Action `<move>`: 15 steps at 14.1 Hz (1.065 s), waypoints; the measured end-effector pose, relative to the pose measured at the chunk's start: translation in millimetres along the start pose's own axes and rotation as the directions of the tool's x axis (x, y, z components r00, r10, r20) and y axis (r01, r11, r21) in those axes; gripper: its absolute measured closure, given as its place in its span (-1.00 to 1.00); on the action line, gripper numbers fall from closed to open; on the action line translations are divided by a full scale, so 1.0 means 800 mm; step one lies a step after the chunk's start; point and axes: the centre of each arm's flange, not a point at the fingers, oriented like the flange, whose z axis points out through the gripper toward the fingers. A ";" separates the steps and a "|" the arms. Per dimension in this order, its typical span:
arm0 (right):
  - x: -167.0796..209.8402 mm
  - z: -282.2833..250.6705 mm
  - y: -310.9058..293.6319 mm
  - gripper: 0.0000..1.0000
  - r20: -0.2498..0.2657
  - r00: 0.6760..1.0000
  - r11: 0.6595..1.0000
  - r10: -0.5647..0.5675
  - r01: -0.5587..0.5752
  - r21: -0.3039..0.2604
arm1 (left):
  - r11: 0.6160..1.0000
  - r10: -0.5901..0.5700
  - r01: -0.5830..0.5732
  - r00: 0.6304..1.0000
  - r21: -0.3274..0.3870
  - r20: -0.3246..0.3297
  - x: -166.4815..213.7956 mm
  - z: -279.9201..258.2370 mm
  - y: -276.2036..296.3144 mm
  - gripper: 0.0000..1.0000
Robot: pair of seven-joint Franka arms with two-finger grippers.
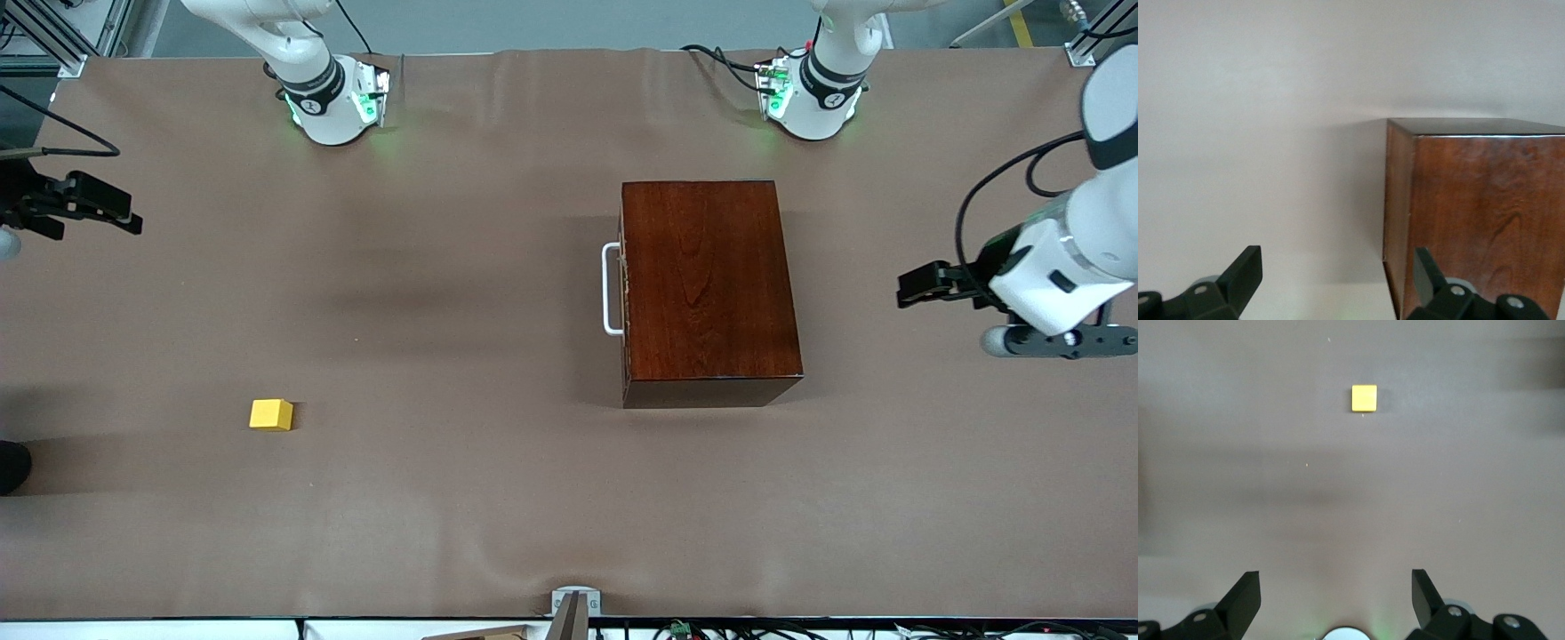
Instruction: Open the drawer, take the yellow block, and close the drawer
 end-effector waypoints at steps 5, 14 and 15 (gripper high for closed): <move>-0.009 -0.010 -0.005 -1.00 -0.004 1.000 1.000 -0.007 0.007 0.000 | 1.000 -0.018 0.018 1.000 0.024 -0.009 -0.053 -0.004 -0.003 -1.00; -0.009 -0.005 -0.001 -1.00 0.007 1.000 1.000 -0.001 0.001 0.001 | 0.999 -0.017 0.018 0.999 0.026 -0.036 -0.067 -0.003 -0.009 -1.00; -0.007 -0.002 0.000 -1.00 0.006 1.000 1.000 0.000 0.000 0.000 | 1.000 -0.015 0.016 0.999 0.025 -0.043 -0.066 -0.005 -0.008 -1.00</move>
